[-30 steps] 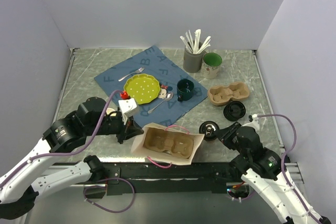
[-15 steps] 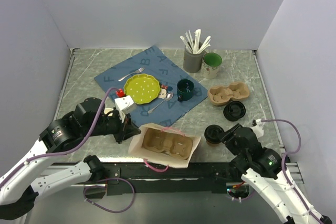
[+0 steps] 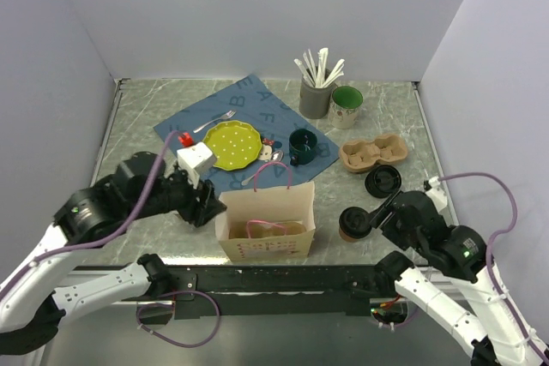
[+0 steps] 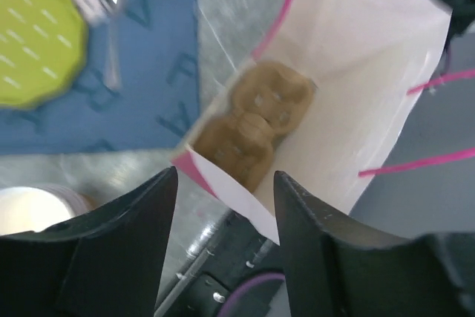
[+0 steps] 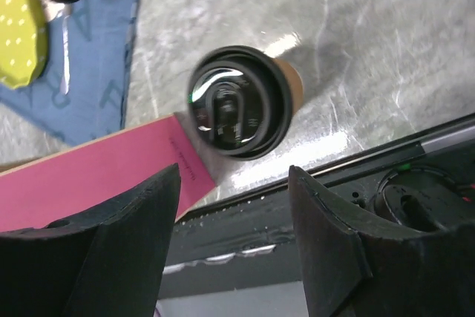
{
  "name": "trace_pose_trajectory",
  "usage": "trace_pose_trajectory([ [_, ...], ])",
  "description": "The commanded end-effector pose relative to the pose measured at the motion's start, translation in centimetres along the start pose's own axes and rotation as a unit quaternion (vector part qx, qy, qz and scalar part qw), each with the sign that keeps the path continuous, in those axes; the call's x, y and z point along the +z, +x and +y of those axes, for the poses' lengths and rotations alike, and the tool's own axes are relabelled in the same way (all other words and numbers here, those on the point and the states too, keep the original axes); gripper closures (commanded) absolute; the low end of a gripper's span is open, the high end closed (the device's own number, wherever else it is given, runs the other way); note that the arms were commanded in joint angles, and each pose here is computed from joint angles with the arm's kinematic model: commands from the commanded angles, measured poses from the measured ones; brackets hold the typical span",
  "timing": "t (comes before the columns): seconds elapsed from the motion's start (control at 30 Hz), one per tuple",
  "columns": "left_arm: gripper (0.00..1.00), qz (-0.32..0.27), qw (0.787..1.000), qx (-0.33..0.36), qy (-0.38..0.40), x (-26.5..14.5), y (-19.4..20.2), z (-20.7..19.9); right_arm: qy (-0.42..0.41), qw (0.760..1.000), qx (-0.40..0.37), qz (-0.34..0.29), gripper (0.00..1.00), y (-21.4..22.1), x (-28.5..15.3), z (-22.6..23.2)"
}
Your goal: Pack the takeout coffee
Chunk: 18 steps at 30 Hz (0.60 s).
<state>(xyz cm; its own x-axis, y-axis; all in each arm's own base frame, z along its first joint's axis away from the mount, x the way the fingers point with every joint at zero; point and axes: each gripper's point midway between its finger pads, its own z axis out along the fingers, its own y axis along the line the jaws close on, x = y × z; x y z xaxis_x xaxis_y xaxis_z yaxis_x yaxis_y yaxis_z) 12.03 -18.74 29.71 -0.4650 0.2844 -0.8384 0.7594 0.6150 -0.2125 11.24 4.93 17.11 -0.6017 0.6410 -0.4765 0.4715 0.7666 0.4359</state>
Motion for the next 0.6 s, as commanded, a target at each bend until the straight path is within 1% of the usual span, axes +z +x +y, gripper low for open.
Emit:
trace_pose_trajectory([
  [0.0,0.39,-0.099,0.98,0.164,-0.055,-3.4,-6.2,1.8,0.011,0.997,-0.071,-0.009,0.33,-1.6,-1.6,0.3],
  [0.03,0.38,-0.106,0.972,0.209,-0.017,-3.6,-6.5,0.6,0.005,0.996,-0.09,-0.009,0.34,-1.8,-1.8,0.5],
  [0.07,0.38,-0.116,0.962,0.247,0.002,-3.7,-7.0,-0.1,-0.011,0.995,-0.096,-0.017,0.34,-2.3,-2.2,1.3],
  [0.1,0.38,-0.127,0.943,0.307,0.01,-4.1,-7.7,-0.4,-0.016,0.994,-0.105,-0.019,0.34,-2.5,-2.4,1.6],
  [0.13,0.38,-0.129,0.932,0.338,0.023,-3.9,-7.9,-0.8,-0.022,0.993,-0.118,-0.023,0.34,-2.8,-2.7,1.8],
  [0.17,0.38,-0.143,0.918,0.366,0.042,-3.9,-8.6,-1.6,-0.035,0.991,-0.124,-0.028,0.34,-3.1,-3.0,2.3],
  [0.2,0.38,-0.149,0.901,0.406,0.038,-3.6,-9.2,-1.5,-0.055,0.99,-0.128,-0.037,0.34,-3.4,-3.3,3.1],
  [0.27,0.39,-0.146,0.887,0.436,0.051,-2.4,-9.8,-1.8,-0.08,0.984,-0.155,-0.04,0.34,-3.5,-3.6,3.8],
  [0.3,0.39,-0.159,0.875,0.455,0.048,-2.0,-10.7,-1.9,-0.098,0.981,-0.158,-0.047,0.34,-3.7,-3.8,4.5],
  [0.33,0.39,-0.154,0.874,0.458,0.056,-1.0,-10.9,-2.2,-0.106,0.978,-0.173,-0.046,0.34,-3.6,-3.9,4.7],
  [0.4,0.39,-0.171,0.869,0.457,0.079,-0.8,-12.2,-3.3,-0.128,0.974,-0.181,-0.037,0.34,-3.3,-4.3,5.4],
  [0.47,0.4,-0.171,0.873,0.445,0.107,0.3,-12.6,-4.3,-0.176,0.962,-0.207,-0.036,0.34,-3.1,-4.8,7.2],
  [0.5,0.4,-0.173,0.875,0.44,0.108,0.8,-12.8,-4.3,-0.216,0.952,-0.218,-0.017,0.35,-2.2,-5.6,8.4],
  [0.57,0.4,-0.178,0.877,0.433,0.106,1.8,-13.4,-4.3,-0.278,0.935,-0.217,-0.02,0.35,-2.3,-7.3,10.9],
])
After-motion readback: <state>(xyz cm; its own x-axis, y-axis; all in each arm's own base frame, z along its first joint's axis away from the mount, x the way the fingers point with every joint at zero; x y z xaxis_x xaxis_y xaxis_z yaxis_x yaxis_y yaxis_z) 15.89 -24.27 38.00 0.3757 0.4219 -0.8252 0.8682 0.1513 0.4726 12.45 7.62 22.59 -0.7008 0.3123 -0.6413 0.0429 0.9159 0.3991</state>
